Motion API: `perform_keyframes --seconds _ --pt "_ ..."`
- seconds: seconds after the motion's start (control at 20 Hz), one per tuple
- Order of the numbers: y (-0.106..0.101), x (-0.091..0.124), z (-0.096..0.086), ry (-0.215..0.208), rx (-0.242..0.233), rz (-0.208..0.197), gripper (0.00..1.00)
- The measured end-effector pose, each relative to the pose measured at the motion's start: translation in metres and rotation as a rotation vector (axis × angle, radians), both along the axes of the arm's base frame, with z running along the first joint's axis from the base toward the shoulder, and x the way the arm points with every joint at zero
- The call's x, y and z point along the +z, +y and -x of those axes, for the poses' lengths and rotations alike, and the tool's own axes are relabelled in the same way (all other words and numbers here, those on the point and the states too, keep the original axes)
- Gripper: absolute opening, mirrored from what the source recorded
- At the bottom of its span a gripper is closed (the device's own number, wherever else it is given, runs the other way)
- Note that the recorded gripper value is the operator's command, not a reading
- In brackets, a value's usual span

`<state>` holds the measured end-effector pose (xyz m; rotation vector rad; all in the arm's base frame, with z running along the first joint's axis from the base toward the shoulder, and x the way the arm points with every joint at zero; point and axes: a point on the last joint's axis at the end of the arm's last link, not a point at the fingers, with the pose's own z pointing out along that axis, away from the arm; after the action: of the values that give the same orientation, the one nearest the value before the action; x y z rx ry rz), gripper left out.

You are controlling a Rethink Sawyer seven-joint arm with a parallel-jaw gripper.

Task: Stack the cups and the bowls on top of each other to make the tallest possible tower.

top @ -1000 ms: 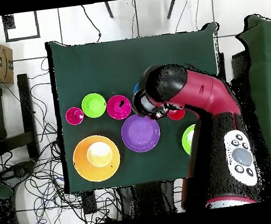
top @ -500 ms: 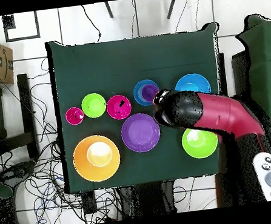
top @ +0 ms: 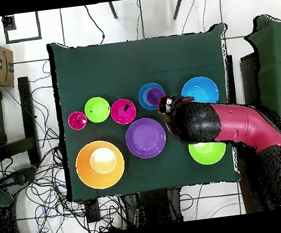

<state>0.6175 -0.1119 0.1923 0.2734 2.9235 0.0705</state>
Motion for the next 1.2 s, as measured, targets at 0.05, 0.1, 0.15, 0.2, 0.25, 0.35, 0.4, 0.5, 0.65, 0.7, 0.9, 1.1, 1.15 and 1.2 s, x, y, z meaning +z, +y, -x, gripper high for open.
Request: perform_keyframes --seconds 0.05,0.1,0.15,0.2,0.25,0.35,0.4,0.5,0.65,0.7,0.9,1.1,1.15,1.2 --pt "0.006 0.001 -0.001 -0.007 0.033 0.001 1.0" --pt "0.011 0.002 -0.002 -0.013 0.057 0.001 1.0" --pt "0.017 0.002 -0.003 -0.018 0.08 0.001 1.0" --pt "0.022 0.003 -0.004 -0.023 0.101 0.0 1.0" --pt "0.033 0.004 -0.006 -0.033 0.142 -0.001 1.0" --pt "0.044 0.005 -0.008 -0.045 0.183 -0.001 1.0" --pt "0.05 0.006 -0.009 -0.052 0.208 -0.001 1.0" --pt "0.064 0.008 -0.012 -0.072 0.265 -0.002 1.0" --pt "0.075 0.01 -0.013 -0.086 0.31 -0.001 1.0" --pt "0.079 0.01 -0.013 -0.092 0.328 0.0 1.0" --pt "0.093 0.011 -0.014 -0.116 0.385 0.009 1.0" --pt "0.101 0.009 -0.014 -0.135 0.43 0.03 1.0" --pt "0.102 0.008 -0.014 -0.14 0.439 0.036 1.0" --pt "0.104 0.007 -0.013 -0.147 0.454 0.046 1.0"
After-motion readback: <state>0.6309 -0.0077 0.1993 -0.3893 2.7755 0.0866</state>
